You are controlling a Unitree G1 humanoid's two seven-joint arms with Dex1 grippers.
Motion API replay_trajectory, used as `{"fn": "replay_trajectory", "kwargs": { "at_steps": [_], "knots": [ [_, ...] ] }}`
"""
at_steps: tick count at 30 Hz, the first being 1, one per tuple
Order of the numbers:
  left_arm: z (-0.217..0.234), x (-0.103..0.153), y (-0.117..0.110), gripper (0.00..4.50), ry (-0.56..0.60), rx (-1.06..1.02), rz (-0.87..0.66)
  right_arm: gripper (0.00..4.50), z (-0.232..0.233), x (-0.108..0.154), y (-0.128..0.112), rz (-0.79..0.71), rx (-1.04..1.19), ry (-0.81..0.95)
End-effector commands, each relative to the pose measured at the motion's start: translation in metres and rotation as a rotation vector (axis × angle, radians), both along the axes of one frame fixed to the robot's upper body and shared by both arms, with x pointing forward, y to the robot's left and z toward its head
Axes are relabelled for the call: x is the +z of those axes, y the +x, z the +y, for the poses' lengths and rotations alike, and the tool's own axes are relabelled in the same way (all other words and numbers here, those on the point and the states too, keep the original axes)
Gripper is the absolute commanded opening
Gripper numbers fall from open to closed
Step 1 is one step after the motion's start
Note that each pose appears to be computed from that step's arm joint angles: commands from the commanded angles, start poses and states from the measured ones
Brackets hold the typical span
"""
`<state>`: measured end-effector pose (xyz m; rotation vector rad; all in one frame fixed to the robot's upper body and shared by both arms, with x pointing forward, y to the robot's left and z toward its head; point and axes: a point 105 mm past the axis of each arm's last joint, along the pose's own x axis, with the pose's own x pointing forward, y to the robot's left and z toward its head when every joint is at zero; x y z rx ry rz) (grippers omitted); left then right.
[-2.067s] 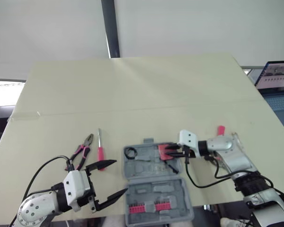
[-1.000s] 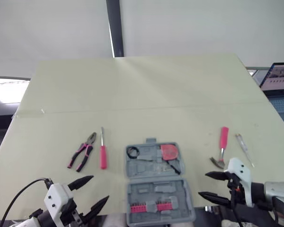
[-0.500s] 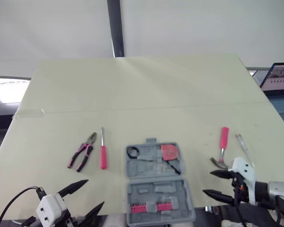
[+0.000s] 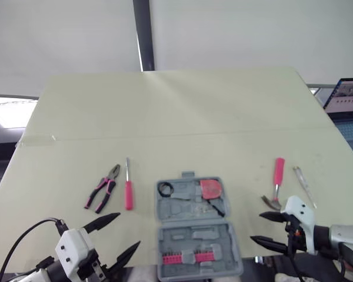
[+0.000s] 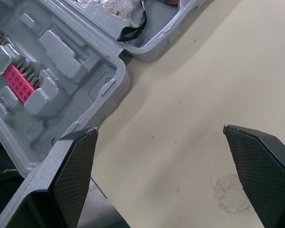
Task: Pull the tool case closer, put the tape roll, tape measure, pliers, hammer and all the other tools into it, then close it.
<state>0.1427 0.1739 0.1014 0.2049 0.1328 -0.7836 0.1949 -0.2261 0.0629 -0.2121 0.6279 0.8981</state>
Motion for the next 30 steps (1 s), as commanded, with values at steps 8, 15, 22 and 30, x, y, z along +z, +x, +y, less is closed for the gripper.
{"fn": "replay_trajectory", "kwargs": {
  "at_steps": [8, 15, 22, 30],
  "knots": [
    [-0.017, 0.020, 0.009, 4.50, -0.051, -0.050, -0.060, 4.46, 0.005, 0.008, 0.006, -0.050, 0.022, 0.006],
    [0.018, 0.015, 0.025, 4.50, -0.154, 0.333, 0.027, 4.46, 0.032, 0.062, 0.010, -0.290, 0.196, 0.126],
    [0.043, 0.006, 0.016, 4.50, -0.138, 0.579, 0.136, 4.46, 0.055, 0.071, -0.006, -0.370, 0.429, 0.176],
    [0.052, -0.001, 0.010, 4.50, -0.073, 0.613, 0.165, 4.46, 0.057, 0.066, 0.002, -0.407, 0.462, 0.176]
  ]
}}
